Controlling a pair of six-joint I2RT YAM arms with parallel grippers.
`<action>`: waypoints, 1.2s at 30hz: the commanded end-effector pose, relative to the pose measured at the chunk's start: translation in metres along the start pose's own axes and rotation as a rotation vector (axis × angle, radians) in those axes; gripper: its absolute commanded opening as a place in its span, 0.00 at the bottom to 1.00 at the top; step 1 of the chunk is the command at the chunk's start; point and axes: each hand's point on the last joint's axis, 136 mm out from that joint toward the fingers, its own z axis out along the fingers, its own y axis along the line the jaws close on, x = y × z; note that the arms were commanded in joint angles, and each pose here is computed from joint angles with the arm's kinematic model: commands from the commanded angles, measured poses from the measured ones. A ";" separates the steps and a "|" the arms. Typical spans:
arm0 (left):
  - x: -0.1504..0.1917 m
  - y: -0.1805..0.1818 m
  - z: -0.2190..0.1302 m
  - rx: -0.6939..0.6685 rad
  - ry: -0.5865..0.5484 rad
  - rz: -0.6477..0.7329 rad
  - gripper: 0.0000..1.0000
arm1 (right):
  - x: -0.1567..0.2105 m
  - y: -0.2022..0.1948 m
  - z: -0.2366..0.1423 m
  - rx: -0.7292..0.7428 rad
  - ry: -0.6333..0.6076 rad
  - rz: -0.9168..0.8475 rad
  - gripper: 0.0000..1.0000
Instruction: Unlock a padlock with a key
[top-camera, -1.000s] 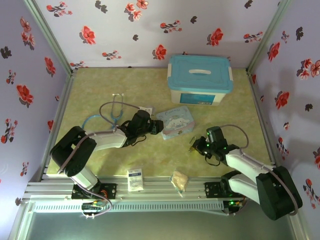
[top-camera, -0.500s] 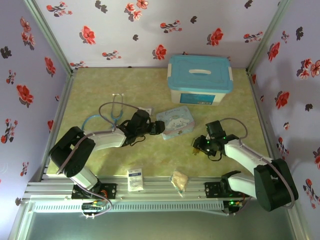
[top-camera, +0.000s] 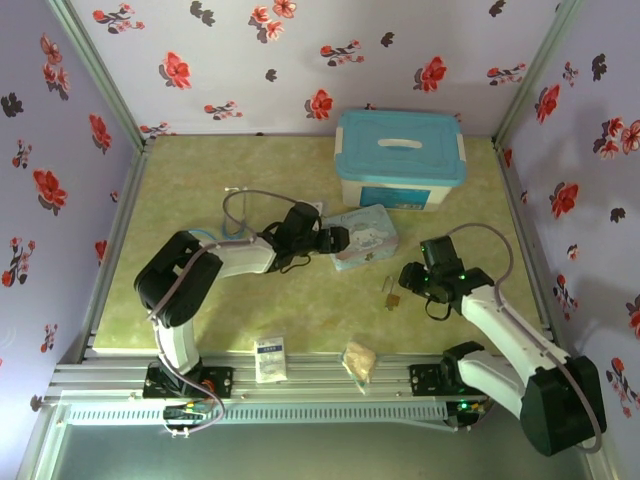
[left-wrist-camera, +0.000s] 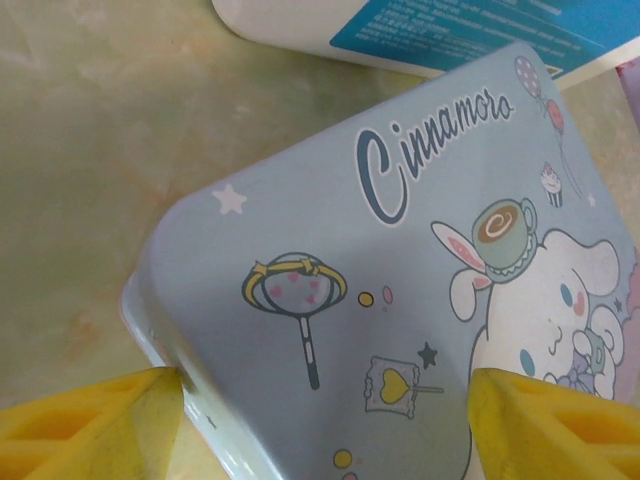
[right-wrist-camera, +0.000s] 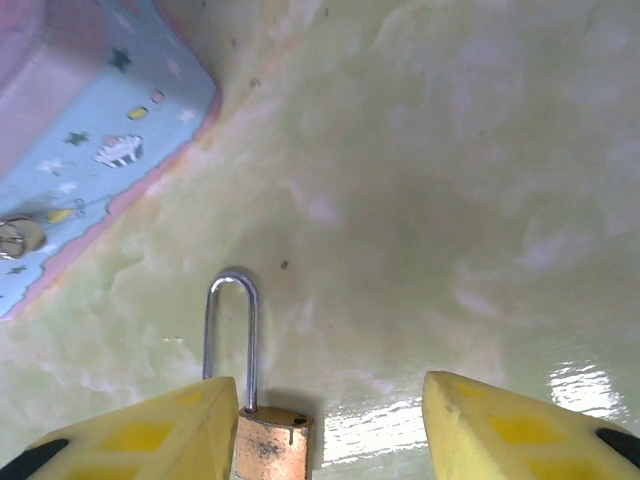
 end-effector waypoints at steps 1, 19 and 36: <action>-0.014 0.002 0.005 -0.023 0.002 0.023 0.75 | -0.007 -0.010 -0.008 0.048 -0.050 -0.011 0.54; -0.118 0.044 -0.154 -0.309 -0.375 0.222 1.00 | -0.092 -0.043 -0.048 0.150 -0.496 0.044 0.99; -0.078 0.262 -0.253 -0.954 -0.433 0.226 1.00 | -0.163 -0.064 -0.015 0.304 -0.861 -0.220 0.99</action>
